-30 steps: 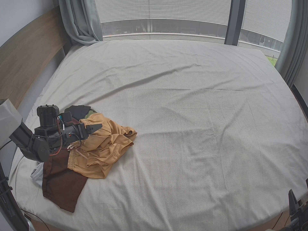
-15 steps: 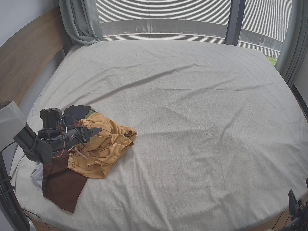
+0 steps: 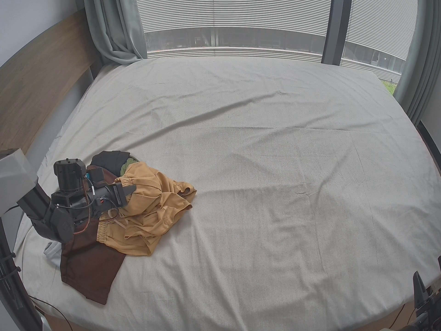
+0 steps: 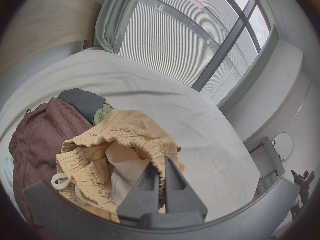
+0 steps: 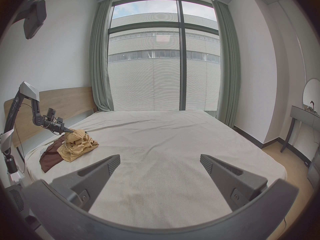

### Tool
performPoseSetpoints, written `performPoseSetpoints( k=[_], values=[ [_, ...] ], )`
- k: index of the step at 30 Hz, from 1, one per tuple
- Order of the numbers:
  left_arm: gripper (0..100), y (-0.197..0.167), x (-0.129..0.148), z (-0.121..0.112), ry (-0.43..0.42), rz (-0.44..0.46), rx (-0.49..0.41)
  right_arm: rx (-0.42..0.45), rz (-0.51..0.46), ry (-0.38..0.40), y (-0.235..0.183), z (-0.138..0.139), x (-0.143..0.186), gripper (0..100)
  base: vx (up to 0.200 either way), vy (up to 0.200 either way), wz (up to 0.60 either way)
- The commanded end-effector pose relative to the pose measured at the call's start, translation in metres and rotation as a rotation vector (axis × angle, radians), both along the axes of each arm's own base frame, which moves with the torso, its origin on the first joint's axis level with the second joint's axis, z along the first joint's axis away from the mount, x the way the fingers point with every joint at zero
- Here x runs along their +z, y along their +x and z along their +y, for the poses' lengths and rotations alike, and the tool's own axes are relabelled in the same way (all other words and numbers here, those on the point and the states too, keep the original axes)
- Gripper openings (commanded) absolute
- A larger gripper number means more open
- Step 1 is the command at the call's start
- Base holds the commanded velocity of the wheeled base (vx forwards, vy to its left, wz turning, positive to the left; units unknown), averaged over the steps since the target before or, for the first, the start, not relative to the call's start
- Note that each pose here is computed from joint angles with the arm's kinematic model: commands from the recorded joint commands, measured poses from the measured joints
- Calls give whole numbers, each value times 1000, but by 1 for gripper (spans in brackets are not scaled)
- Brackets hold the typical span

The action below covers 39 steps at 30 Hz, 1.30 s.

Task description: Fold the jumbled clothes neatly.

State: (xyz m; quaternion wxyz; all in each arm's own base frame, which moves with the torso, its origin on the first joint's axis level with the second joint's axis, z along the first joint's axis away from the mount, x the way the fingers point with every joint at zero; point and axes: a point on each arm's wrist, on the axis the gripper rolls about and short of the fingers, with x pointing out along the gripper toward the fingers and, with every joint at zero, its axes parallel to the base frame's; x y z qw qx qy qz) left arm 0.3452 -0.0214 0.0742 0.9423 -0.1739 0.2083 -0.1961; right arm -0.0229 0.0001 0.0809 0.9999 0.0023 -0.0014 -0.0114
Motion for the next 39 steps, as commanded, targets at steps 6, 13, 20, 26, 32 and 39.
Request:
performPoseSetpoints(
  k=[6, 13, 20, 26, 32, 39],
  values=[
    [0, -18, 20, -6, -97, -5, 11, 0, 0, -2, 0, 0, -5, 100, 0, 0, 0],
    [0, -28, 14, -9, -121, -9, 10, 0, 0, -2, 0, 0, -5, 100, 0, 0, 0],
    [0, -28, 16, -15, -176, -38, 14, 0, 0, -2, 0, 0, -5, 100, 0, 0, 0],
    [0, -32, 19, -23, -218, -36, -3, 0, 0, -2, 0, 0, -5, 100, 0, 0, 0],
    [0, -36, 23, -34, -275, -105, -38, 0, 0, -2, 0, 0, -5, 100, 0, 0, 0],
    [0, -39, 29, -42, -304, -112, -60, 0, 0, -2, 0, 0, -5, 100, 0, 0, 0]
  ],
)
